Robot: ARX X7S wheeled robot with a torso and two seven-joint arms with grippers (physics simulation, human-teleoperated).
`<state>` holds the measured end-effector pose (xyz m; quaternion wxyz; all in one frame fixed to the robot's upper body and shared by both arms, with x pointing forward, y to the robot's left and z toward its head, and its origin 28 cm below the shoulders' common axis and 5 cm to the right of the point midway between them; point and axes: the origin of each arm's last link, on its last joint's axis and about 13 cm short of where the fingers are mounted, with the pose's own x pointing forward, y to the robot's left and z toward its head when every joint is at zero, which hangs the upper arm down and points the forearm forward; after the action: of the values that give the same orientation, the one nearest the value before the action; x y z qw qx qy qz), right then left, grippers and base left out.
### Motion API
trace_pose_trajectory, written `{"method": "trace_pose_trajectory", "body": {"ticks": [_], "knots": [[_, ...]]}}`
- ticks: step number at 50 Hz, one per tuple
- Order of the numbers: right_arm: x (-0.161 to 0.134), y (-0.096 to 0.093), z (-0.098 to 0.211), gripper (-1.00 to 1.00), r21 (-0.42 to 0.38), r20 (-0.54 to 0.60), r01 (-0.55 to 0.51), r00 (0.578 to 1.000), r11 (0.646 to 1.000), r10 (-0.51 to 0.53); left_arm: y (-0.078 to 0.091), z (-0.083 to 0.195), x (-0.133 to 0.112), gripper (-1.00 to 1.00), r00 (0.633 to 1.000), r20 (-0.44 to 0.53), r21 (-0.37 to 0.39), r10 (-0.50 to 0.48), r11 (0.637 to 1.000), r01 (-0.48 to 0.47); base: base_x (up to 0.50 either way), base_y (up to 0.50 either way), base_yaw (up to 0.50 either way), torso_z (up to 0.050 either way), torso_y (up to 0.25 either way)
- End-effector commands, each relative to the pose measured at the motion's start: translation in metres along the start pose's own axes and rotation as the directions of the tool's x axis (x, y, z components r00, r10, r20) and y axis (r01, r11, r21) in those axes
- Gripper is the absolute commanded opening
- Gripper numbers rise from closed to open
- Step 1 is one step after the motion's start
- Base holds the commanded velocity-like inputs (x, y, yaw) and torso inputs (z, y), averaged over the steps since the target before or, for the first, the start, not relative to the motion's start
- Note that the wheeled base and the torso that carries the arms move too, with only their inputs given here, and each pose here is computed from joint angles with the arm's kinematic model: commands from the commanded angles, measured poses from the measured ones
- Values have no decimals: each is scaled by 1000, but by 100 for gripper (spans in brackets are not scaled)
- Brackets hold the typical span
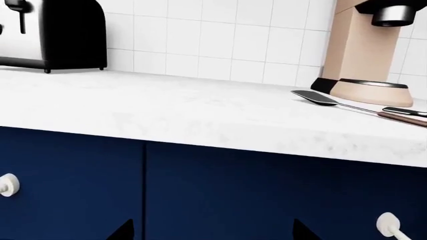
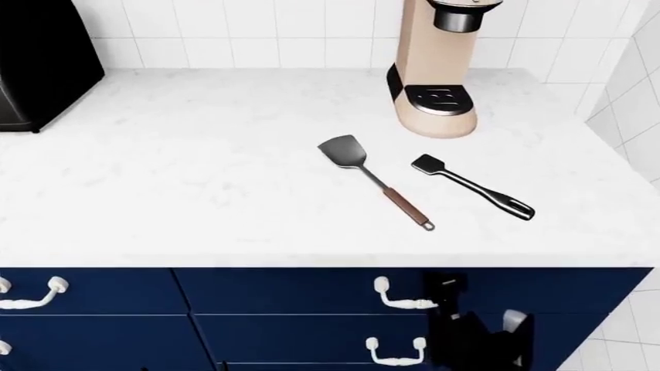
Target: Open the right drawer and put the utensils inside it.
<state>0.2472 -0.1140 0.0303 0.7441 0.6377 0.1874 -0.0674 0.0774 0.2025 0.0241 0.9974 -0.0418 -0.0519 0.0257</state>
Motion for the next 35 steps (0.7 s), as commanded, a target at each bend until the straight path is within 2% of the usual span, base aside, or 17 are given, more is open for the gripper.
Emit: {"method": "trace_pose_trajectory", "body": {"ticks": [1,5,12,22,30,31,35], "knots": [[15,-14,7,100,25,36,83,996,996,-83,0,0,0,100,1000,-1,1,1,1000,-1,0,0,0,0,0],[18,-18,4,100,11,16,118,993,993,-119,0,-1,0,100,1000,-1,2,2,1000,-2,0,0,0,0,0],[23,-27,-11,100,-120,-119,179,974,977,-193,0,-1,1,100,1000,0,3,2,1000,-2,0,0,0,0,0],[18,-24,-21,100,-199,-239,104,959,974,-151,0,-1,1,100,1000,1,4,3,1000,-3,0,0,0,0,0],[16,-22,-22,100,-207,-242,82,961,975,-132,0,0,1,100,1000,1,3,3,1000,-3,0,0,0,0,0],[16,-22,-21,-100,-204,-236,82,963,975,-131,0,0,1,100,1000,1,3,4,1000,-4,0,0,0,0,0],[16,-21,-20,-100,-197,-237,69,965,978,-116,0,0,1,100,1000,0,1,4,1000,-4,0,0,0,0,0]]}}
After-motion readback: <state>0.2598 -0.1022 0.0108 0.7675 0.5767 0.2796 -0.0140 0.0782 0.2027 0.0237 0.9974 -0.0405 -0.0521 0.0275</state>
